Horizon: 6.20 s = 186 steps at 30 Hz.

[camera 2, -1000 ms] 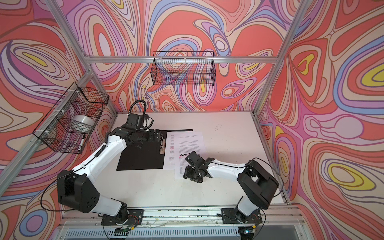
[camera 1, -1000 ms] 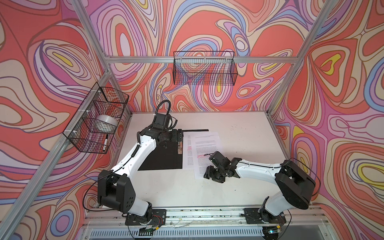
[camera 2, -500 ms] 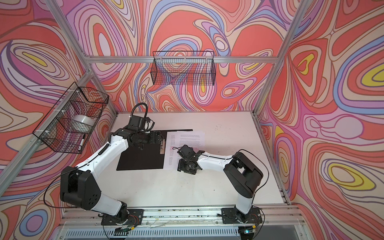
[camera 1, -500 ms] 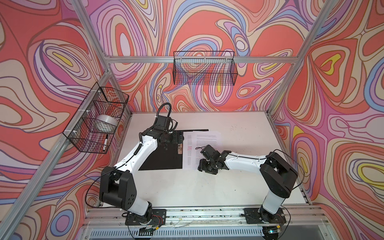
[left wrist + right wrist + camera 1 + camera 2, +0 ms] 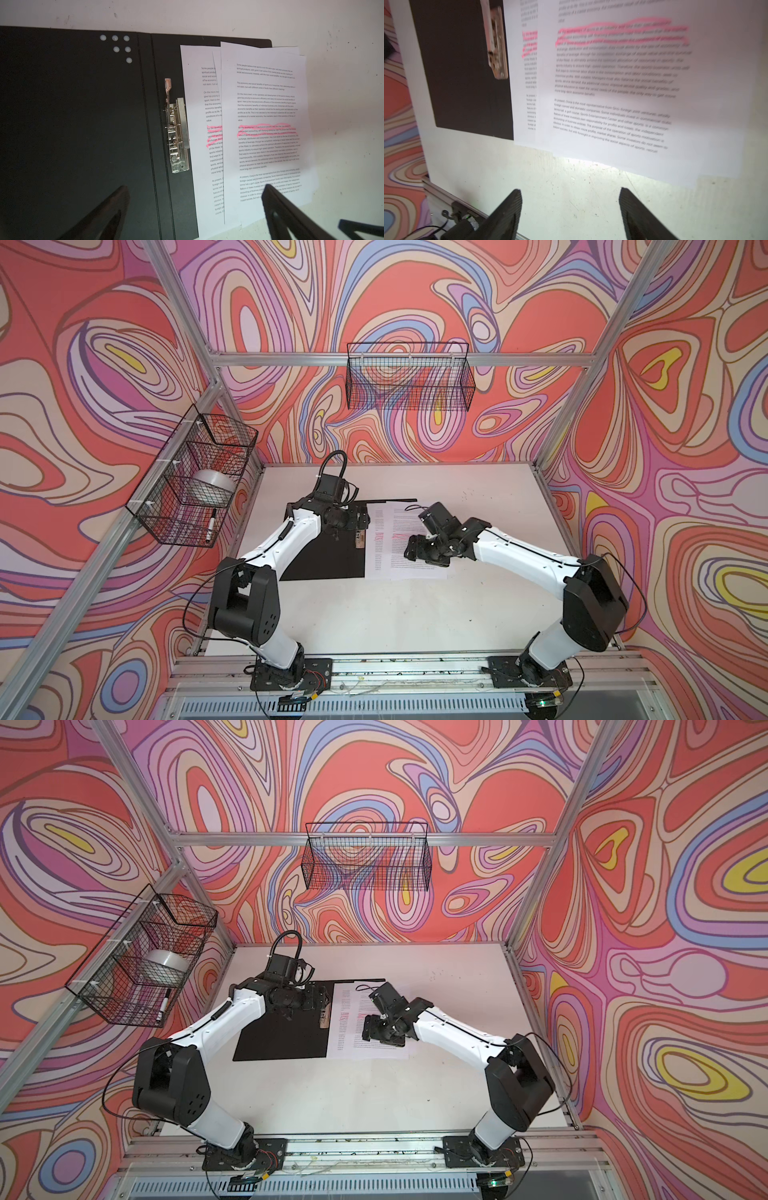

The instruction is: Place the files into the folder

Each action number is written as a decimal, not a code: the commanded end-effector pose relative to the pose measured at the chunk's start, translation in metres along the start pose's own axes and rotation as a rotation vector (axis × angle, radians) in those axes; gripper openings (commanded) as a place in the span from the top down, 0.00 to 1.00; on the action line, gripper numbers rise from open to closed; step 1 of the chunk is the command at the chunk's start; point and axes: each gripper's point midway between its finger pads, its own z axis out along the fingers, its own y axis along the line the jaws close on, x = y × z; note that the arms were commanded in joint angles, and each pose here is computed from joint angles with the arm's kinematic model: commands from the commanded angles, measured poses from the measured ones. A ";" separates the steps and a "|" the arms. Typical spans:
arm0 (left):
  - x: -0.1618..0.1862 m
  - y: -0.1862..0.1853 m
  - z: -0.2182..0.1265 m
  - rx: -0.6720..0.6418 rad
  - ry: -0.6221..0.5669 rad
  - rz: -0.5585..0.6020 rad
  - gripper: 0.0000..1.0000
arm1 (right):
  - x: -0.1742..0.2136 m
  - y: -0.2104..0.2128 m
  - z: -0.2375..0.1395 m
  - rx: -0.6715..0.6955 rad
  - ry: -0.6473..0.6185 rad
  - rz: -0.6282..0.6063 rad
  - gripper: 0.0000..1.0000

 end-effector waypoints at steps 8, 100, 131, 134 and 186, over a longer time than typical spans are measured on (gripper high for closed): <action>0.025 0.019 0.033 -0.032 0.068 -0.039 0.00 | -0.096 -0.081 0.014 -0.010 -0.085 0.150 0.20; -0.008 0.011 -0.032 0.188 -0.021 -0.027 0.00 | 0.096 -0.005 0.050 -0.026 0.160 0.036 0.27; 0.001 0.014 -0.013 0.201 0.024 -0.070 0.00 | 0.062 0.007 0.077 0.153 0.145 -0.117 0.27; 0.004 0.016 -0.009 0.199 0.022 -0.088 0.00 | 0.053 0.016 0.053 0.130 0.109 -0.137 0.25; 0.102 -0.022 0.073 0.327 0.327 -0.280 0.00 | -0.052 -0.071 0.095 -0.126 0.148 0.215 0.20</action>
